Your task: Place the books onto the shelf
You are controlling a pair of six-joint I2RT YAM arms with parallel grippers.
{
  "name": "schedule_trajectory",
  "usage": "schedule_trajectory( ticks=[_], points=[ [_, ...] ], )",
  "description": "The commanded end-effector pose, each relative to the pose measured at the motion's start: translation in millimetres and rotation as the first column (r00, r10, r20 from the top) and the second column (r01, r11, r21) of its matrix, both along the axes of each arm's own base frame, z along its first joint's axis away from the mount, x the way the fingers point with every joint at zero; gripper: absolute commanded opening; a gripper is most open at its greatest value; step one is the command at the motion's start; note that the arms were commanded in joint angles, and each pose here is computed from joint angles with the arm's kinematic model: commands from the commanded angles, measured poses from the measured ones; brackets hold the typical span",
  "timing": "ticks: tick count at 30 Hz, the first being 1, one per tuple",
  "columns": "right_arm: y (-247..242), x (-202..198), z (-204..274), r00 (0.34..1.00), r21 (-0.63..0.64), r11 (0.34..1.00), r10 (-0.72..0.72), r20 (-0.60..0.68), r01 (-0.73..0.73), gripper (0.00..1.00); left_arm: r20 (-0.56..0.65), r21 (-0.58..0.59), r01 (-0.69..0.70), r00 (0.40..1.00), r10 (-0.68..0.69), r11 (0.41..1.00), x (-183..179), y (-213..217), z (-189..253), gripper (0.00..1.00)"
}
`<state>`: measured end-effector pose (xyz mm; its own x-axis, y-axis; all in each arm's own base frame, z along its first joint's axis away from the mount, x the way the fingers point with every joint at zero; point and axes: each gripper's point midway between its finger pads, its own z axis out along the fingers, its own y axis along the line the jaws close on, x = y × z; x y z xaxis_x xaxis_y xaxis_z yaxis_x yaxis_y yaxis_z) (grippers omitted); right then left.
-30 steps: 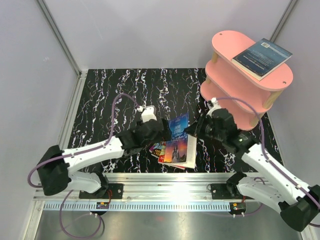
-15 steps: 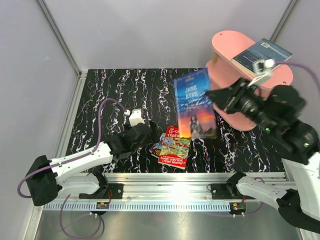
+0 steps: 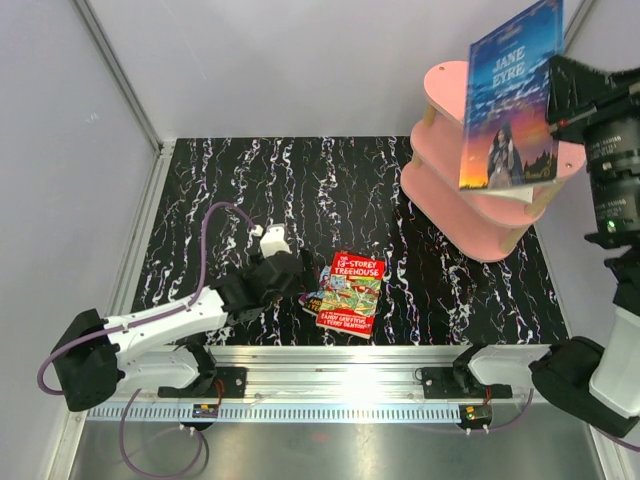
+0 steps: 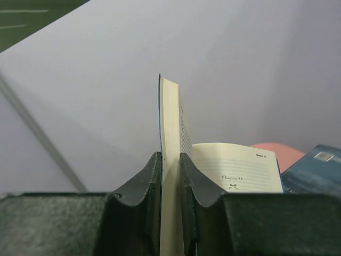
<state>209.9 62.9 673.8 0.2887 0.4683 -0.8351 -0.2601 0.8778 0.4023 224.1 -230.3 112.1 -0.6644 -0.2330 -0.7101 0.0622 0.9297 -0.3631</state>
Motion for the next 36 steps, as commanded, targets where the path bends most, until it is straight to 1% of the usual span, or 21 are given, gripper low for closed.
schedule_trajectory(
  ticks=[1, 5, 6, 8, 9, 14, 16, 17, 18, 20, 22, 24, 28, 29, 30, 31, 32, 33, 34, 35, 36],
  points=[
    [-41.7, 8.7, 56.6, 0.945, 0.089, 0.958, -0.283, 0.167, 0.271, 0.00, 0.037, -0.061, 0.013, 0.999, -0.010, 0.998, 3.8, -8.2, 12.4, 0.99],
    [-60.9, 13.2, 73.7, 0.874, 0.064, 0.897, -0.440, 0.205, 0.437, 0.00, 0.021, -0.061, 0.027, 0.999, -0.026, 0.998, 1.3, -10.5, 7.6, 0.99],
    [-69.6, 9.2, 80.3, 0.849, 0.103, 0.876, -0.482, 0.216, 0.471, 0.00, 0.019, -0.063, 0.031, 0.999, -0.030, 0.998, 0.9, -11.3, 5.5, 0.99],
    [-73.5, 16.3, 82.4, 0.810, 0.095, 0.837, -0.546, 0.216, 0.539, 0.00, 0.012, -0.062, 0.036, 0.999, -0.036, 0.997, -0.2, -12.1, 3.1, 0.99],
    [-84.0, 10.6, 88.0, 0.766, 0.113, 0.797, -0.602, 0.228, 0.593, 0.00, 0.008, -0.063, 0.041, 0.999, -0.040, 0.997, -0.9, -13.0, 1.6, 0.99],
    [-83.4, 28.9, 84.1, 0.672, 0.038, 0.696, -0.705, 0.229, 0.717, 0.00, -0.014, -0.070, 0.057, 0.998, -0.058, 0.996, -3.7, -17.6, -6.4, 0.99],
    [-89.0, 35.2, 81.1, 0.632, 0.043, 0.655, -0.742, 0.222, 0.754, 0.00, -0.023, -0.067, 0.060, 0.998, -0.062, 0.996, -4.2, -18.8, -9.7, 0.99],
    [-93.2, 37.0, 80.8, 0.633, 0.080, 0.659, -0.744, 0.213, 0.748, 0.00, -0.027, -0.073, 0.067, 0.997, -0.070, 0.995, -5.4, -20.7, -10.8, 0.99],
    [-103.4, 49.9, 74.2, 0.617, 0.004, 0.631, -0.759, 0.207, 0.776, 0.00, -0.034, -0.071, 0.068, 0.997, -0.071, 0.995, -6.2, -20.3, -12.5, 0.99],
    [-101.3, 67.5, 68.5, 0.666, -0.035, 0.675, -0.716, 0.212, 0.737, 0.00, -0.042, -0.071, 0.070, 0.996, -0.073, 0.995, -7.9, -19.9, -15.7, 0.99],
    [-95.6, 81.4, 63.2, 0.680, -0.124, 0.672, -0.695, 0.233, 0.730, 0.00, -0.046, -0.071, 0.075, 0.996, -0.078, 0.995, -10.0, -19.3, -17.5, 0.99],
    [-75.5, 102.5, 51.8, 0.755, -0.217, 0.724, -0.610, 0.242, 0.654, 0.00, -0.049, -0.065, 0.071, 0.996, -0.074, 0.995, -11.3, -15.6, -20.2, 0.99],
    [-53.6, 117.1, 28.2, 0.848, -0.247, 0.812, -0.501, 0.172, 0.530, 0.00, -0.039, -0.060, 0.069, 0.997, -0.071, 0.996, -9.4, -15.2, -20.5, 0.99],
    [-40.5, 119.0, 23.7, 0.892, -0.217, 0.866, -0.426, 0.151, 0.450, 0.00, -0.035, -0.058, 0.067, 0.997, -0.069, 0.996, -8.6, -15.2, -20.0, 0.99],
    [-29.1, 122.2, 10.1, 0.924, -0.248, 0.890, -0.366, 0.110, 0.382, 0.00, -0.032, -0.054, 0.065, 0.997, -0.067, 0.996, -7.1, -15.5, -19.7, 0.99],
    [-21.0, 105.9, 10.3, 0.950, -0.252, 0.916, -0.291, 0.117, 0.312, 0.00, -0.028, -0.051, 0.065, 0.997, -0.067, 0.997, -6.4, -15.8, -18.9, 0.99],
    [9.6, 117.5, -16.8, 0.988, -0.267, 0.952, -0.142, 0.055, 0.152, 0.00, -0.019, -0.042, 0.056, 0.998, -0.057, 0.998, -3.6, -14.5, -18.1, 0.99],
    [21.7, 115.3, -31.3, 0.997, -0.255, 0.964, -0.070, 0.015, 0.071, 0.21, -0.013, -0.034, 0.051, 0.999, -0.052, 0.998, -1.6, -13.9, -16.6, 0.99],
    [27.8, 100.4, -38.7, 1.000, -0.226, 0.974, -0.006, -0.002, 0.006, 0.39, 0.000, -0.033, 0.045, 0.999, -0.045, 0.998, 4.6, -15.5, -11.0, 0.99],
    [45.1, 118.5, -85.6, 0.990, -0.187, 0.979, 0.059, -0.130, -0.083, 0.59, 0.007, -0.037, 0.047, 0.999, -0.047, 0.998, 7.9, -17.5, -7.3, 0.99],
    [57.2, 120.6, -112.1, 0.972, -0.167, 0.974, 0.118, -0.202, -0.153, 0.73, 0.012, -0.041, 0.048, 0.999, -0.048, 0.998, 12.8, -19.8, -3.4, 0.99]
  ],
)
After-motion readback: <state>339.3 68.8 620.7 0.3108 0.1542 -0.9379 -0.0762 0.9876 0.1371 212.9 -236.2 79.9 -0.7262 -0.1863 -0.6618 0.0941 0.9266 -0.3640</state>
